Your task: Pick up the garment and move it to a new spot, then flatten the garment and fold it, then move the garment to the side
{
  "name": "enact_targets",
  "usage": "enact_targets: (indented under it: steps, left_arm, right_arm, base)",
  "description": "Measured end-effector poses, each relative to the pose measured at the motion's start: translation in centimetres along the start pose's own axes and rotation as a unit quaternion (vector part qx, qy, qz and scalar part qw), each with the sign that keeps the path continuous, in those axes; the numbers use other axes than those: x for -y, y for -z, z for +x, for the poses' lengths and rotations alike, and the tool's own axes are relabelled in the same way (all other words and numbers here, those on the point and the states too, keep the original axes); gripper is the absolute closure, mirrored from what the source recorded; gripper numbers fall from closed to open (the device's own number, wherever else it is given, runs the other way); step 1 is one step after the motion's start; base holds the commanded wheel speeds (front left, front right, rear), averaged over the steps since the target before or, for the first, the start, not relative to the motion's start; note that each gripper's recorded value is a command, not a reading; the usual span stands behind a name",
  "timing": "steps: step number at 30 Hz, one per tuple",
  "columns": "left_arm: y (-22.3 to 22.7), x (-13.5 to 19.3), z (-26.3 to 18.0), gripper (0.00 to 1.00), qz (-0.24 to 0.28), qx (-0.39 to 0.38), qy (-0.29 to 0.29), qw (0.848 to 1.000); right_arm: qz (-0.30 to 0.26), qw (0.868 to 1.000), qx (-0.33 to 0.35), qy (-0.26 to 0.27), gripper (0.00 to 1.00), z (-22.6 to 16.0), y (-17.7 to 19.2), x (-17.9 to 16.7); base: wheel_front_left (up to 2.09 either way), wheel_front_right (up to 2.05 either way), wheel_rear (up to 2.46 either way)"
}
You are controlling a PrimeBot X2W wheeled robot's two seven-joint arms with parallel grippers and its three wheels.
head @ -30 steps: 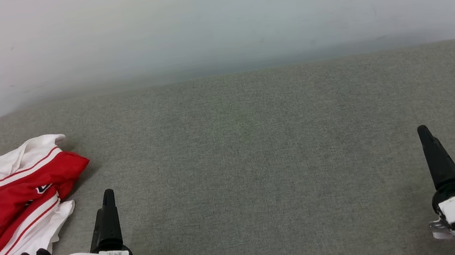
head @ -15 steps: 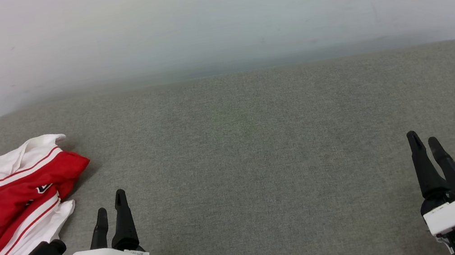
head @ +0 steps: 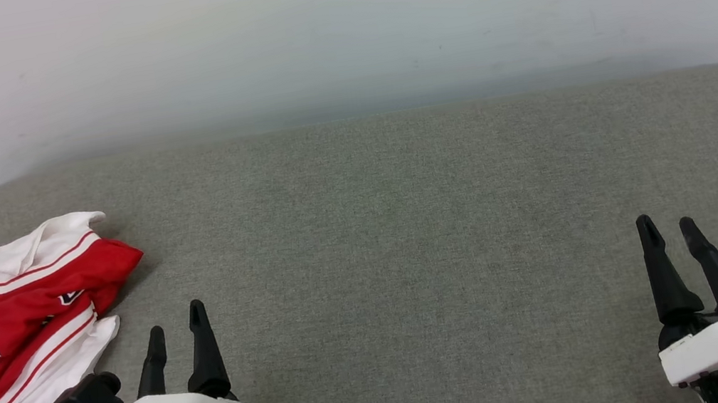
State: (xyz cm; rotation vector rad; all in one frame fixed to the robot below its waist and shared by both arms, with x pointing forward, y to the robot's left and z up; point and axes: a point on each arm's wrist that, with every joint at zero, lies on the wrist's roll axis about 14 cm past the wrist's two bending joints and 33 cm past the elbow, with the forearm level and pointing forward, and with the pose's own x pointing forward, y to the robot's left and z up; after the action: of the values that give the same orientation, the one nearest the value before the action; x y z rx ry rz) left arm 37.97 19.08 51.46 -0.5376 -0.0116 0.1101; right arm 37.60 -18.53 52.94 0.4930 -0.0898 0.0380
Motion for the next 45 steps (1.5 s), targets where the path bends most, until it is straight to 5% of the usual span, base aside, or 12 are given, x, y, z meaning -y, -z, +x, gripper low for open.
enact_targets:
  steps: [45]
  left_arm:
    - [-1.5, 2.9, -0.9, 0.0, 0.205, 0.076, 0.05, 0.974]
  right_arm:
    - [-0.189, 0.98, 0.037, -0.045, 0.0, -0.7, -1.0, -2.0]
  base:
    - [0.0, 0.0, 0.0]
